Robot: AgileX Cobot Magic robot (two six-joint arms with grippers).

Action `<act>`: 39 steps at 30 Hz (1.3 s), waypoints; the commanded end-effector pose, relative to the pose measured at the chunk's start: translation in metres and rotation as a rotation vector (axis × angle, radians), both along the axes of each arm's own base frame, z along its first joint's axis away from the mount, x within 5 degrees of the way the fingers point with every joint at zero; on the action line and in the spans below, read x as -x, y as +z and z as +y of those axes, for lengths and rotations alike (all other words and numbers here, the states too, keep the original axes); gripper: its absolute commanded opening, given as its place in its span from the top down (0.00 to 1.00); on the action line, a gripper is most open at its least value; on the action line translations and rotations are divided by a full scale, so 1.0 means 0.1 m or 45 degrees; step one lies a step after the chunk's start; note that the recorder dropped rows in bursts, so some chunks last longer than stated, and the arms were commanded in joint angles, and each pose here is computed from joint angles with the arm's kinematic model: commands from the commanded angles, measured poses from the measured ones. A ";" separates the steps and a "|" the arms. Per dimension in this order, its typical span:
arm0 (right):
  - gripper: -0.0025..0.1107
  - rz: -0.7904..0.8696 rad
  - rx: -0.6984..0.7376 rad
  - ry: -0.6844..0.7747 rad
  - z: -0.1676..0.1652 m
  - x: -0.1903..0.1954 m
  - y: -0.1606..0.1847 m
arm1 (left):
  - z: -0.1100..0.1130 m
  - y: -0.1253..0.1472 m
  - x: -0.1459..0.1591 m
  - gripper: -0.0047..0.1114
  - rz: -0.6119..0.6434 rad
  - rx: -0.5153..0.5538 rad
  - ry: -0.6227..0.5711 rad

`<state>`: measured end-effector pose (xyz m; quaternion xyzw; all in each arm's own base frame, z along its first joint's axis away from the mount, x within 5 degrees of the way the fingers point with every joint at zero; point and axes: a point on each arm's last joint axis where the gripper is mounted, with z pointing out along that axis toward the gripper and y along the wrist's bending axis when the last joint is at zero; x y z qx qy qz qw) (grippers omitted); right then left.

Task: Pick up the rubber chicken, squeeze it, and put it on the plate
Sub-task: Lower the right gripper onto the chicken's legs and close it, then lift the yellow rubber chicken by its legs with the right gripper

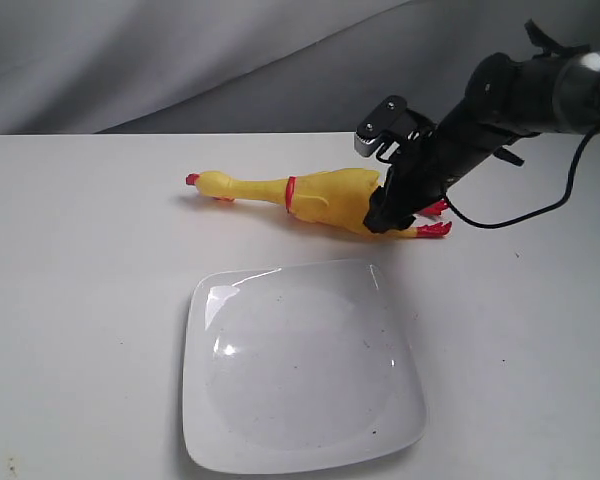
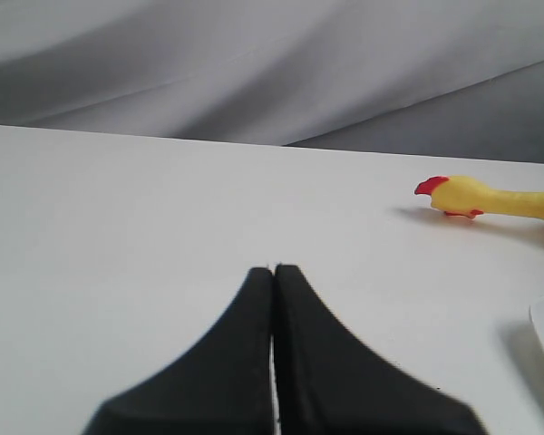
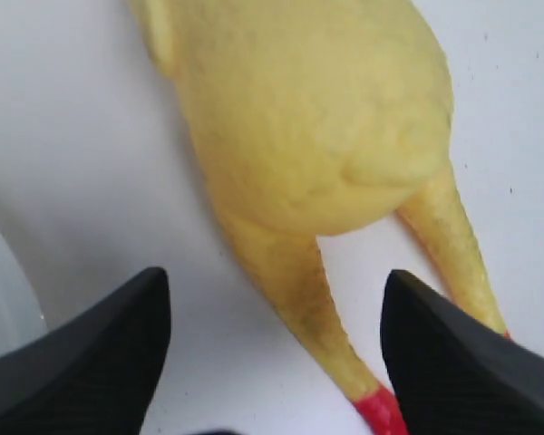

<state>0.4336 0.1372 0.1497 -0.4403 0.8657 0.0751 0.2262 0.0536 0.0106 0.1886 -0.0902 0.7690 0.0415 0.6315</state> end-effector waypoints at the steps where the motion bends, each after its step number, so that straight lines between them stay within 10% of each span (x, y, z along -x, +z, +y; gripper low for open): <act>1: 0.47 -0.070 -0.039 0.029 0.04 -0.04 0.05 | 0.00 -0.01 0.00 0.95 -0.006 0.013 0.001; 22: 0.52 -0.030 -0.005 0.006 0.03 -0.10 -0.37 | 0.00 -0.01 0.00 0.95 -0.006 0.011 0.000; 31: 0.96 -0.036 -0.004 0.002 0.03 -0.11 -0.38 | 0.00 -0.01 0.00 0.95 -0.006 0.009 0.000; 39: 0.98 -0.105 -0.070 -0.015 0.01 0.04 0.42 | 0.00 -0.01 0.00 0.95 -0.006 0.009 0.000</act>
